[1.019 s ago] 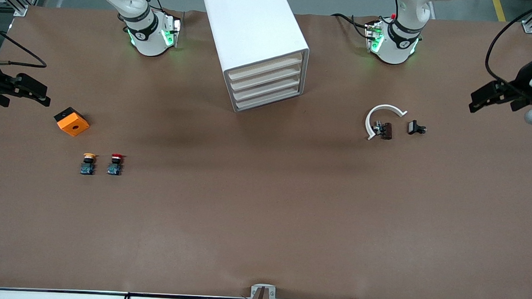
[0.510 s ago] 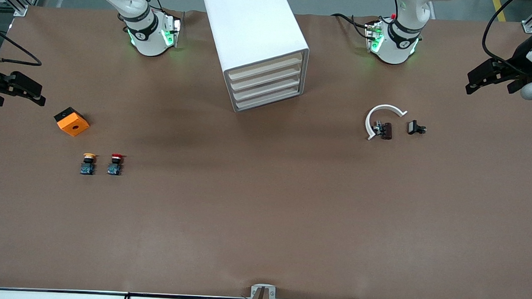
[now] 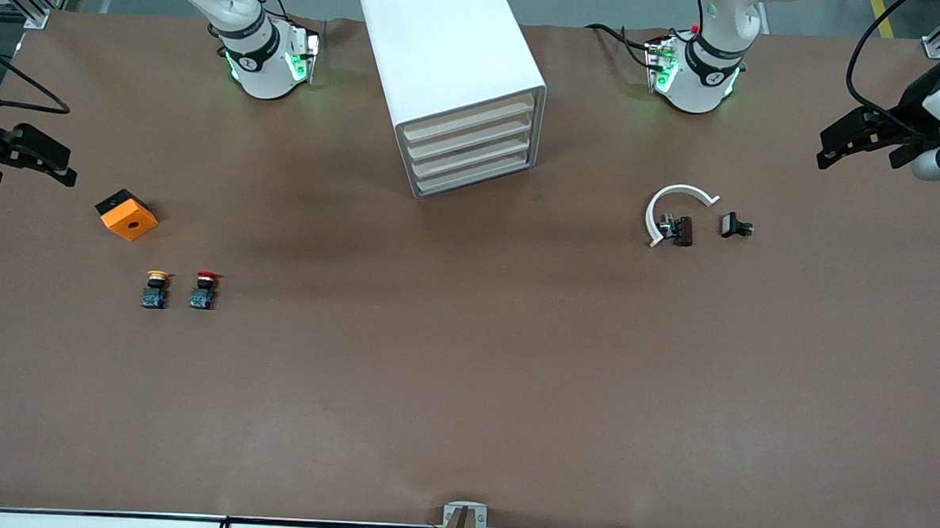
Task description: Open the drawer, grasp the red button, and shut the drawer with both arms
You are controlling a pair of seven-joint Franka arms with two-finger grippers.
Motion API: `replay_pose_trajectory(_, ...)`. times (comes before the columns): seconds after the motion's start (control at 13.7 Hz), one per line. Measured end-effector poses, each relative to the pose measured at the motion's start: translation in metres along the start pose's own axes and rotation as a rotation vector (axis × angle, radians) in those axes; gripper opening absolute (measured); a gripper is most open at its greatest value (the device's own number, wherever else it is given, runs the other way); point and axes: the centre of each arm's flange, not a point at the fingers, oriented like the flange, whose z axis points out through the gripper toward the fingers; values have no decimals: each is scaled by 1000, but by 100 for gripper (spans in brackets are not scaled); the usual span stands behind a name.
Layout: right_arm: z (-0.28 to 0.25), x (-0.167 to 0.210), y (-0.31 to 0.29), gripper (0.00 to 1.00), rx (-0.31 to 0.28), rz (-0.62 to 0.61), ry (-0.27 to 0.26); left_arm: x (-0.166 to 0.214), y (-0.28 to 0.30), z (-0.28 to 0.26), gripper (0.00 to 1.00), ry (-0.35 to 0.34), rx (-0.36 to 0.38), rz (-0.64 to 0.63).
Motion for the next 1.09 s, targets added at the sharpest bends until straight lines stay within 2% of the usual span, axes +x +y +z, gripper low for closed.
replay_pose_trajectory(0.66,0,0,0,100,0,0,0,2,-10,-7,100,20,-3,-19)
replay_pose_trajectory(1.09,0,0,0,100,0,0,1,0,-10,-6,100,5,-1,-19)
